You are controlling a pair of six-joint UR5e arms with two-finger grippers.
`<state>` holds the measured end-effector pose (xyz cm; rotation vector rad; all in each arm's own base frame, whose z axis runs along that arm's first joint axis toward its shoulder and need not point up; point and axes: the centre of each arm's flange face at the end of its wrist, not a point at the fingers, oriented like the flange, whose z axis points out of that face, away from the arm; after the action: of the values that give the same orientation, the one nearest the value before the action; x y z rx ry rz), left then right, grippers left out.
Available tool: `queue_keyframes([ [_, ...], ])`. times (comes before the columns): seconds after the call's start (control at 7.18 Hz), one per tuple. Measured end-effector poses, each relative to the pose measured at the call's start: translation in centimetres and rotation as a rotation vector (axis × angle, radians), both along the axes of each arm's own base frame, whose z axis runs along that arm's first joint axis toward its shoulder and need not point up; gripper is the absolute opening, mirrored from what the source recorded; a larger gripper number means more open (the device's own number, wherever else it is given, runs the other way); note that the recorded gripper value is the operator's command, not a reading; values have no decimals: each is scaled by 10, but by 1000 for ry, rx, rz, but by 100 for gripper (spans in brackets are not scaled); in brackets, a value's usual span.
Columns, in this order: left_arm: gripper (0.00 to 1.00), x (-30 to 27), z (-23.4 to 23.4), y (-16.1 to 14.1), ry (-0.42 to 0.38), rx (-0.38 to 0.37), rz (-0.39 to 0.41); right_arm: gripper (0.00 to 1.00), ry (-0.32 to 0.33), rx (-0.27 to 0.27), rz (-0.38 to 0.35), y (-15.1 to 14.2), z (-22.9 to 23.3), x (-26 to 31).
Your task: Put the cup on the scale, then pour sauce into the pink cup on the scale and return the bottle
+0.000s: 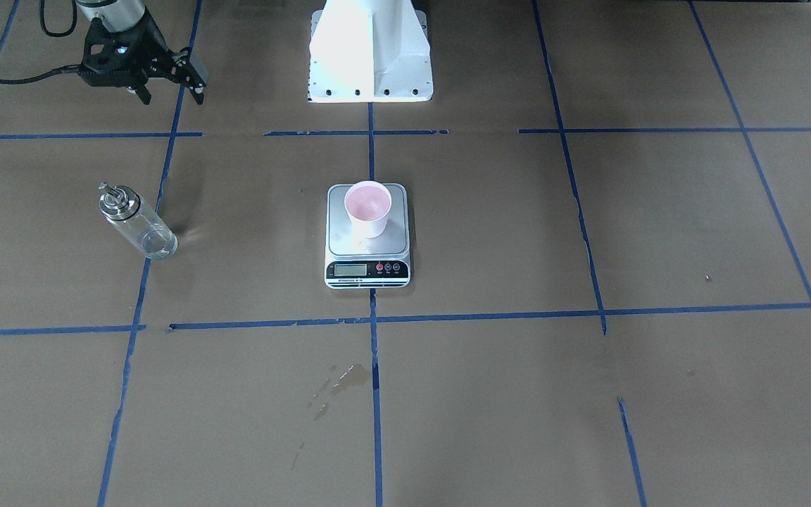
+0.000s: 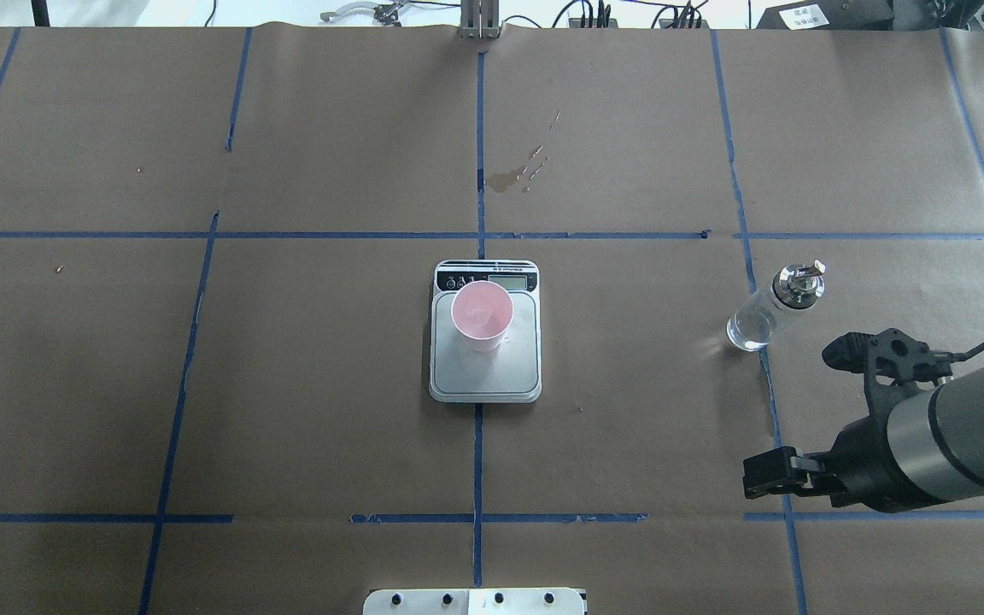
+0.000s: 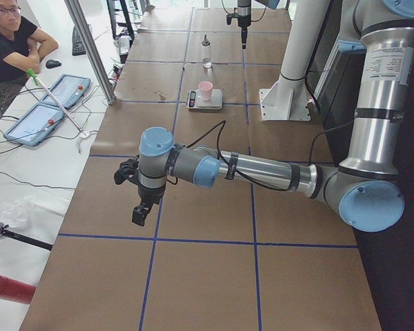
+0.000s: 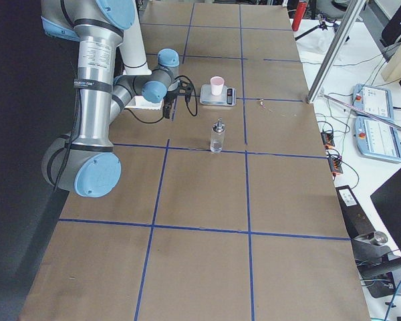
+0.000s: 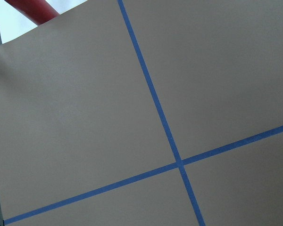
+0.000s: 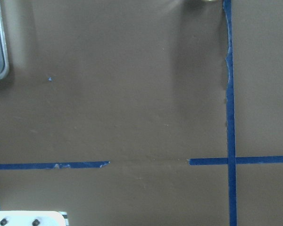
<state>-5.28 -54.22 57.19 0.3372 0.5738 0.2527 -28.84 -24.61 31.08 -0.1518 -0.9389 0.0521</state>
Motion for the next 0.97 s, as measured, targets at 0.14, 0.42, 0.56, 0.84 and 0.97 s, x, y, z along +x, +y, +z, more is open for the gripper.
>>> queue_keyframes([
  [0.14,100,0,0,0,1,0,0,100,-43,-36,23,-15,-12,25],
  [0.42,100,0,-1,0,2,2,1,100,-142,-71,123,-57,-35,83],
  [0.56,100,0,-1,0,2,2,1,100,-180,-69,184,-78,-44,108],
  [0.84,100,0,-1,0,3,3,1,100,-203,-68,368,-140,-43,165],
  [0.97,100,0,-2,1,4,3,1,100,-184,-79,461,-174,-26,194],
])
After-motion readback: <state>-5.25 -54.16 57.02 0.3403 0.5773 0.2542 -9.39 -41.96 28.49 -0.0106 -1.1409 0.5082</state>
